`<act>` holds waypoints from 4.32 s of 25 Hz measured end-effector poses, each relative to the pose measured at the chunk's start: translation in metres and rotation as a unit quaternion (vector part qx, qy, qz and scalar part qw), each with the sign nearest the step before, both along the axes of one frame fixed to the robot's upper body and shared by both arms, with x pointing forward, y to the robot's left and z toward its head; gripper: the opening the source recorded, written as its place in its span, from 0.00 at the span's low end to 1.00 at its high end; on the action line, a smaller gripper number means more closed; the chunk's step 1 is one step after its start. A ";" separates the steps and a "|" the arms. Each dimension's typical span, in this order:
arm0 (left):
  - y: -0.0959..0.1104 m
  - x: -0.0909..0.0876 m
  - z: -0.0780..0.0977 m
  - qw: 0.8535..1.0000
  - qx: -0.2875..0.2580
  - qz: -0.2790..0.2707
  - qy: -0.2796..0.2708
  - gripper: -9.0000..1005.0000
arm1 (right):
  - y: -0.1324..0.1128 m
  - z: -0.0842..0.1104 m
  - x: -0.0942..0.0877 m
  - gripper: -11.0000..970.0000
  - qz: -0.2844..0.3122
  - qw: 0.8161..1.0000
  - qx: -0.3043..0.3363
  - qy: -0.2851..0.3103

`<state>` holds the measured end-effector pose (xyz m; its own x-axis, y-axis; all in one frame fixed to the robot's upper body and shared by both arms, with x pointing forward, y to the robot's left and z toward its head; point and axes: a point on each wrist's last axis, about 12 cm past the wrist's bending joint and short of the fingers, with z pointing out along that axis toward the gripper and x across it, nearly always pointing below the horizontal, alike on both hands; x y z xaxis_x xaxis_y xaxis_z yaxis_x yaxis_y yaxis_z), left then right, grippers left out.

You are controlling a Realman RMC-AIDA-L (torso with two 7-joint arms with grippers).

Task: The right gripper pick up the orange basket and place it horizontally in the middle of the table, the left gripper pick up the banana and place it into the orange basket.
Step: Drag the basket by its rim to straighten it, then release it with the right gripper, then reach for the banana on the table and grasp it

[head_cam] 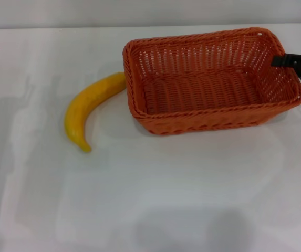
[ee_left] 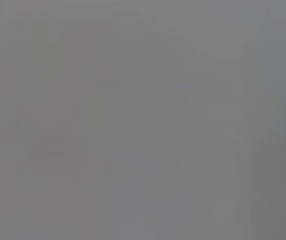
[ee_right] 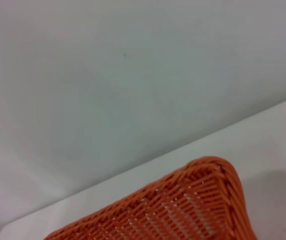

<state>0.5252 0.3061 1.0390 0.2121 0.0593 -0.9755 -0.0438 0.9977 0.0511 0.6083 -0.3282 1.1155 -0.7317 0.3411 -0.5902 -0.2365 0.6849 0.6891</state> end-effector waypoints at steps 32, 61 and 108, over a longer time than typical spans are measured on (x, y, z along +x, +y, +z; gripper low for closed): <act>-0.005 0.000 0.025 0.959 -0.247 -0.088 -0.106 0.86 | -0.020 0.067 -0.062 0.88 0.022 0.765 -0.100 -0.636; -0.046 0.094 0.174 0.740 -0.100 -0.629 0.214 0.85 | -0.059 0.022 -0.106 0.88 -0.072 0.778 -0.159 -0.603; -0.033 0.110 0.120 0.735 0.074 -0.317 0.595 0.85 | -0.125 0.008 -0.085 0.88 -0.262 0.760 -0.355 -0.477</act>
<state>0.6347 0.2732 1.1586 -0.7544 0.4408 -0.4863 0.5911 0.7784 -0.2115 0.5230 -0.4528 1.1231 0.2715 -0.2136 -0.9384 0.0363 0.9766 -0.2118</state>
